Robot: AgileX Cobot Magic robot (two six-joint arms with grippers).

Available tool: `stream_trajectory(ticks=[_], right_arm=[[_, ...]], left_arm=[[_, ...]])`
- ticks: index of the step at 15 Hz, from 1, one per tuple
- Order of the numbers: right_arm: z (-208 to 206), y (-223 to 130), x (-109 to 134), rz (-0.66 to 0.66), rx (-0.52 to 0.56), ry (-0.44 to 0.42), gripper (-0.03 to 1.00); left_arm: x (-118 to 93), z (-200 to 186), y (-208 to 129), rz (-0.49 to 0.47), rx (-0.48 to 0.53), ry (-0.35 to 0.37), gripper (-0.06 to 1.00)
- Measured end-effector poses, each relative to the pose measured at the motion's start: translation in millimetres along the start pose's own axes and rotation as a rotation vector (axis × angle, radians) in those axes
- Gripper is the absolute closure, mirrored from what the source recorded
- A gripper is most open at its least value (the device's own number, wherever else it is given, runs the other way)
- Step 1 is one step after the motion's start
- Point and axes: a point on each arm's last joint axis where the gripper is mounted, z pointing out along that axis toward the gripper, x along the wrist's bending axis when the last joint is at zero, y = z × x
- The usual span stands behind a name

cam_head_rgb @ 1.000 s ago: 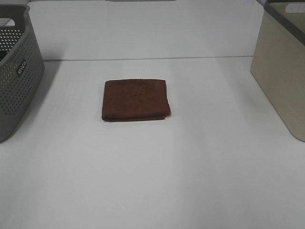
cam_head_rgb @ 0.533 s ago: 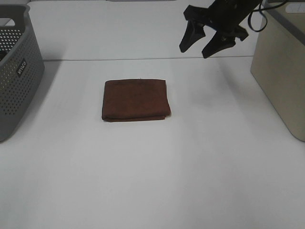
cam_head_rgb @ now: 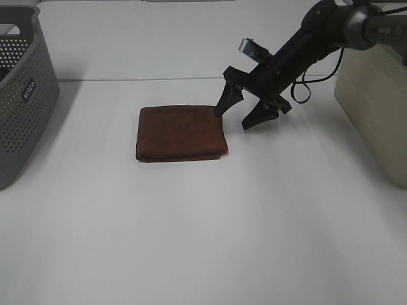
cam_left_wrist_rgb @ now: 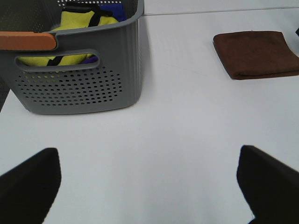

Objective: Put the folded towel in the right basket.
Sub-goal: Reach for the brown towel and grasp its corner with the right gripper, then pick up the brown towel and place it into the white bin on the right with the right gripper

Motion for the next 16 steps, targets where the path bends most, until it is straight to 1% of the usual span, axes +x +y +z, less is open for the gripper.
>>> stream_trajectory(ticks=[2, 4, 5, 7, 8, 9, 11, 12, 14, 16], right_arm=[[14, -2, -8, 0.011, 0.017, 0.023, 0.23], [19, -2, -8, 0.022, 0.009, 0.052, 0.23], [24, -2, -7, 0.028, 0.006, 0.072, 0.23], [40, -2, 4, 0.018, -0.007, 0.092, 0.27], [42, -2, 6, 0.015, -0.012, 0.090, 0.35], [48, -2, 6, 0.007, -0.023, 0.072, 0.45], [51, -3, 3, 0.006, -0.021, 0.060, 0.76], [51, -3, 3, 0.000, -0.020, 0.053, 0.88], [48, -1, 4, -0.018, -0.017, 0.044, 0.89], [31, 2, 15, -0.081, -0.013, 0.024, 0.89]], left_arm=[[0, 0, 0, 0.000, 0.000, 0.000, -0.03], [0, 0, 0, 0.000, 0.000, 0.000, -0.03], [0, 0, 0, 0.000, 0.000, 0.000, -0.03], [0, 0, 0, 0.000, 0.000, 0.000, -0.03], [0, 0, 0, 0.000, 0.000, 0.000, -0.03], [0, 0, 0, 0.000, 0.000, 0.000, -0.03], [0, 0, 0, 0.000, 0.000, 0.000, -0.03], [0, 0, 0, 0.000, 0.000, 0.000, -0.03], [0, 0, 0, 0.000, 0.000, 0.000, -0.03], [0, 0, 0, 0.000, 0.000, 0.000, -0.03]])
